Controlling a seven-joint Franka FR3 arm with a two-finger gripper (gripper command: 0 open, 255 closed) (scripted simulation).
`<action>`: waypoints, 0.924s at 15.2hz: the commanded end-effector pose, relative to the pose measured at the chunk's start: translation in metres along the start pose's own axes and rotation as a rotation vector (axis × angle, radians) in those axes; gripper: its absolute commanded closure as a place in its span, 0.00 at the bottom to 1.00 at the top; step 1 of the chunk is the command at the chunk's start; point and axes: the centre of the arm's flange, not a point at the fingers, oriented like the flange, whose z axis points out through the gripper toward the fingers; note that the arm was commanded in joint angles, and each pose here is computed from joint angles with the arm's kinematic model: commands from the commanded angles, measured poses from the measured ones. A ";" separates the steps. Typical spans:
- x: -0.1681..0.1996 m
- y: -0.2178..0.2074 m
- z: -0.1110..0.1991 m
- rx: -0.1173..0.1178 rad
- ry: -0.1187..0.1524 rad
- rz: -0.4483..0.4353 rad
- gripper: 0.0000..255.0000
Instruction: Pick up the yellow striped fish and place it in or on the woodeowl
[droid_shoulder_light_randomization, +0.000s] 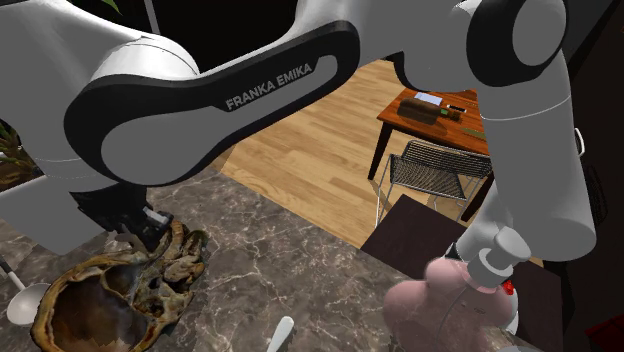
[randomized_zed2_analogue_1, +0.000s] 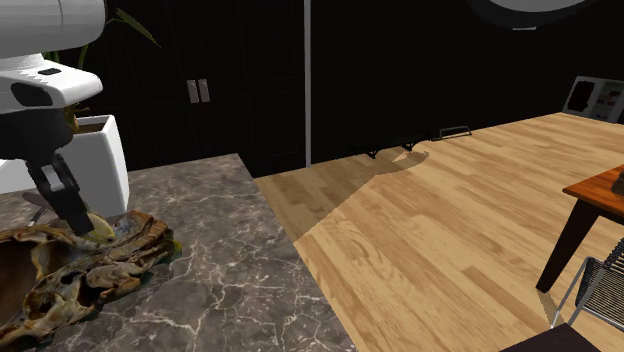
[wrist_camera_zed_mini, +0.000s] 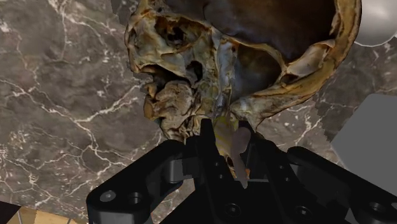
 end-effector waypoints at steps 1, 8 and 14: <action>0.000 0.000 0.000 0.000 0.000 0.000 1.00; 0.000 0.000 0.000 0.000 0.000 0.000 0.00; 0.000 0.000 -0.050 0.000 0.000 0.000 0.00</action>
